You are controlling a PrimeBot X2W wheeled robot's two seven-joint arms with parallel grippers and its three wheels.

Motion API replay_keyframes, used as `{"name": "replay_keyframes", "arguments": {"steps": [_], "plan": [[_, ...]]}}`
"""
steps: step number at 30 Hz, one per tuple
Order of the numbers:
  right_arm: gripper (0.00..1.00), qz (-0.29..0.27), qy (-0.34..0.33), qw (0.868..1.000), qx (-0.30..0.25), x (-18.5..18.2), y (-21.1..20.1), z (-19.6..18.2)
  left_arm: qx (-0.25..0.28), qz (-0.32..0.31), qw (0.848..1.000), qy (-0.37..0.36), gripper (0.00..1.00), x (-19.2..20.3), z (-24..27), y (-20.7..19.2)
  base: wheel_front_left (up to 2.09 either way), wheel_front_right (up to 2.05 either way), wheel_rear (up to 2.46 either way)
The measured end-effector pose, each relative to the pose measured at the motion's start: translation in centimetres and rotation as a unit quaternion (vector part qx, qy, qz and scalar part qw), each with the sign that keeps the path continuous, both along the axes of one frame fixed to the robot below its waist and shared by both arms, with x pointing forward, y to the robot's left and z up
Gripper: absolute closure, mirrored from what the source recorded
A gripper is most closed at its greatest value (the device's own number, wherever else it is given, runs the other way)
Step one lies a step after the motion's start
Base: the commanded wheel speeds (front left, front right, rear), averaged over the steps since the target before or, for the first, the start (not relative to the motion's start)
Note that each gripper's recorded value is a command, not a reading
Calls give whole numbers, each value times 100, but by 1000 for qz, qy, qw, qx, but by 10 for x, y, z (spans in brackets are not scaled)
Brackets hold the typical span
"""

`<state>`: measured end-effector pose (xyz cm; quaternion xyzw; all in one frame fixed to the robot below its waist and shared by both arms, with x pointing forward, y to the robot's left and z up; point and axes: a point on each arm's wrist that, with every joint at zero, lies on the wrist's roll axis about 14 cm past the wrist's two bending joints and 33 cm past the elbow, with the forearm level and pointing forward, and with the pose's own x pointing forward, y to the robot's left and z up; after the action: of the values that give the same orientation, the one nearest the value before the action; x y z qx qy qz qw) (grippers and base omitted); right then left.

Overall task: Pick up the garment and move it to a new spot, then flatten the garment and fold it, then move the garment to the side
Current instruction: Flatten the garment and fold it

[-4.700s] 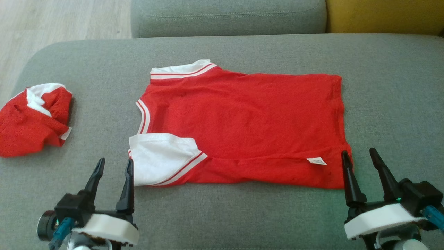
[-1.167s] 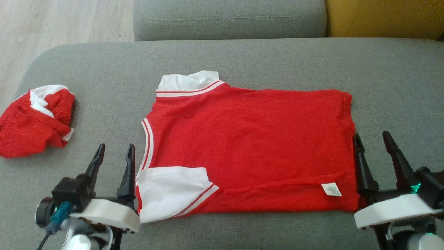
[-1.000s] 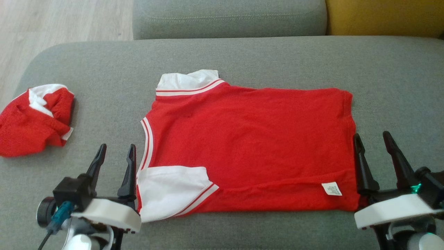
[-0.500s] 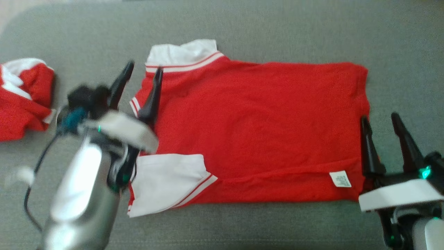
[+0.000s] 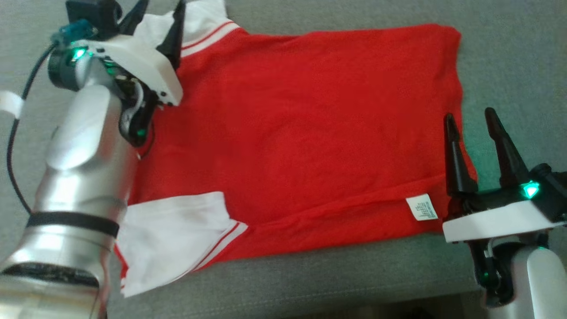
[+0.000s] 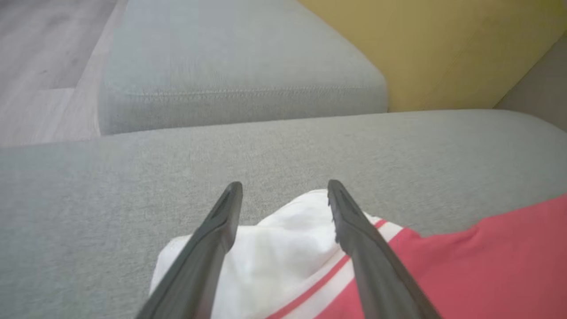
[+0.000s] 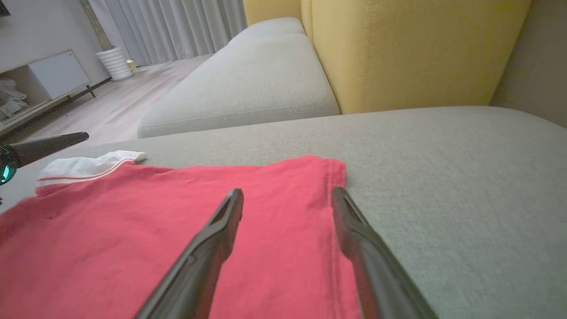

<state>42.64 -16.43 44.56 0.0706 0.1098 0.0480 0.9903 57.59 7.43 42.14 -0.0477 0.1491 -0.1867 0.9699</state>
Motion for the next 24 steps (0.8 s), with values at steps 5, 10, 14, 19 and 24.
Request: {"name": "replay_keyframes", "arguments": {"steps": [5,10,14,19,24], "plan": [[0,-17,17,1000,-8,-3,-13,-12,25,-2,997,76,0,0,-49,-1,0,0,0],[0,-28,28,999,-11,-3,-20,-19,39,-2,995,87,100,3,-54,1,0,0,0],[0,-20,14,1000,-11,15,-16,-12,42,-2,996,75,100,-1,-52,2,0,0,0],[0,-8,-20,1000,-16,62,-12,11,45,1,997,58,100,-4,-46,5,0,0,0],[0,2,-5,1000,-27,105,-11,14,34,-2,999,36,100,-1,-31,2,0,0,0]]}}
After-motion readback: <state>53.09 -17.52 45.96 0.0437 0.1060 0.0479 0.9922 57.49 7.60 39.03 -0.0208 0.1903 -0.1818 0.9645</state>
